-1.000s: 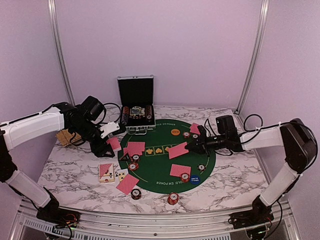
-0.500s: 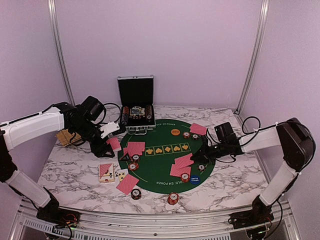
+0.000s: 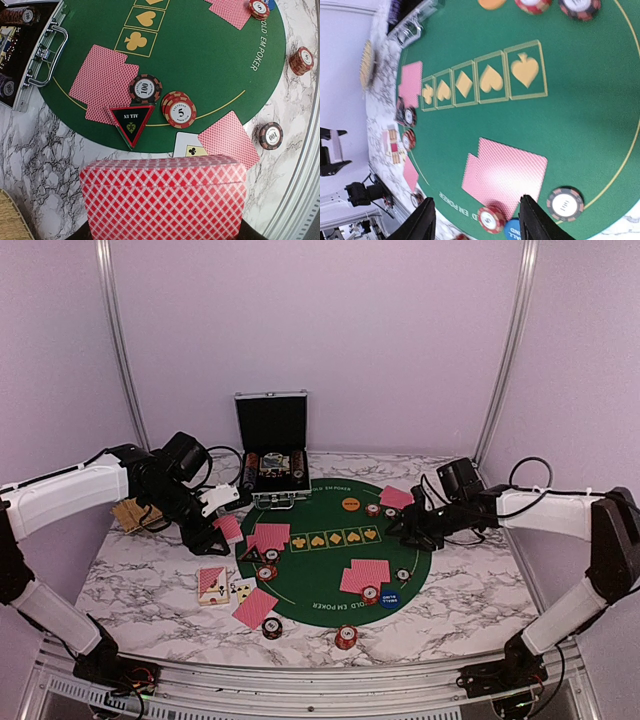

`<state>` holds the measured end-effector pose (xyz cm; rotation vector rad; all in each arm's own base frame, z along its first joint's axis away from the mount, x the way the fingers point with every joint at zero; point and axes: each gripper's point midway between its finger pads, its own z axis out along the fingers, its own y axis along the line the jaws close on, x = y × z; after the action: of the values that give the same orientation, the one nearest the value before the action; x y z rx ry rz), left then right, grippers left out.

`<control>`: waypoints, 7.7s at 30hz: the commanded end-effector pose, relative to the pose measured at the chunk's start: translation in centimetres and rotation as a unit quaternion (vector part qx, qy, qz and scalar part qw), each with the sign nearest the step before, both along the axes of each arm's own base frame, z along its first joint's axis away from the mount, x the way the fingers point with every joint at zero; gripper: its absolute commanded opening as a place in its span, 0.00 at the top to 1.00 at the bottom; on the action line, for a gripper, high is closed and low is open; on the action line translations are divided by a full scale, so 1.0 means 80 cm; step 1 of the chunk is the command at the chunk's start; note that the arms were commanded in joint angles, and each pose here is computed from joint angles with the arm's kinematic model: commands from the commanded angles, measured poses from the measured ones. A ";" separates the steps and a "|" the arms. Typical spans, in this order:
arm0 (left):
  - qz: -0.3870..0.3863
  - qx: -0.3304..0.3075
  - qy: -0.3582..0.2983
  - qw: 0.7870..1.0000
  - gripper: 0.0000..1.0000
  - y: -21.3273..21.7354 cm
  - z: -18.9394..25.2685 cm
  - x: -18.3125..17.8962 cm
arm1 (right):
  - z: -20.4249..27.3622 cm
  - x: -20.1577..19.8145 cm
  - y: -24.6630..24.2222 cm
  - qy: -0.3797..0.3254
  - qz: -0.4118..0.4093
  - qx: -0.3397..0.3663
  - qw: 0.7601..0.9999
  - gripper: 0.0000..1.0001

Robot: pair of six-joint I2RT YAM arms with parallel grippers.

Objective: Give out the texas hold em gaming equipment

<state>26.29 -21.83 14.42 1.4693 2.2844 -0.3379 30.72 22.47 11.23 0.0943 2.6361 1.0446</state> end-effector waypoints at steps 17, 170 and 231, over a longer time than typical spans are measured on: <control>-0.006 -0.013 -0.002 1.000 1.00 -0.008 0.014 0.002 | 0.114 -0.037 0.316 -0.013 0.217 0.288 0.933 0.16; -0.001 -0.013 0.007 1.000 1.00 -0.008 0.010 0.000 | 0.126 -0.025 0.365 0.012 0.197 0.376 0.905 0.85; 0.002 -0.003 0.007 1.000 1.00 -0.002 0.004 -0.002 | 0.128 0.001 0.283 -0.013 0.178 0.317 0.931 1.00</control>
<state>26.33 -22.22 14.44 1.4684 2.2956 -0.3619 30.46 46.40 21.85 -0.2485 2.1985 2.0473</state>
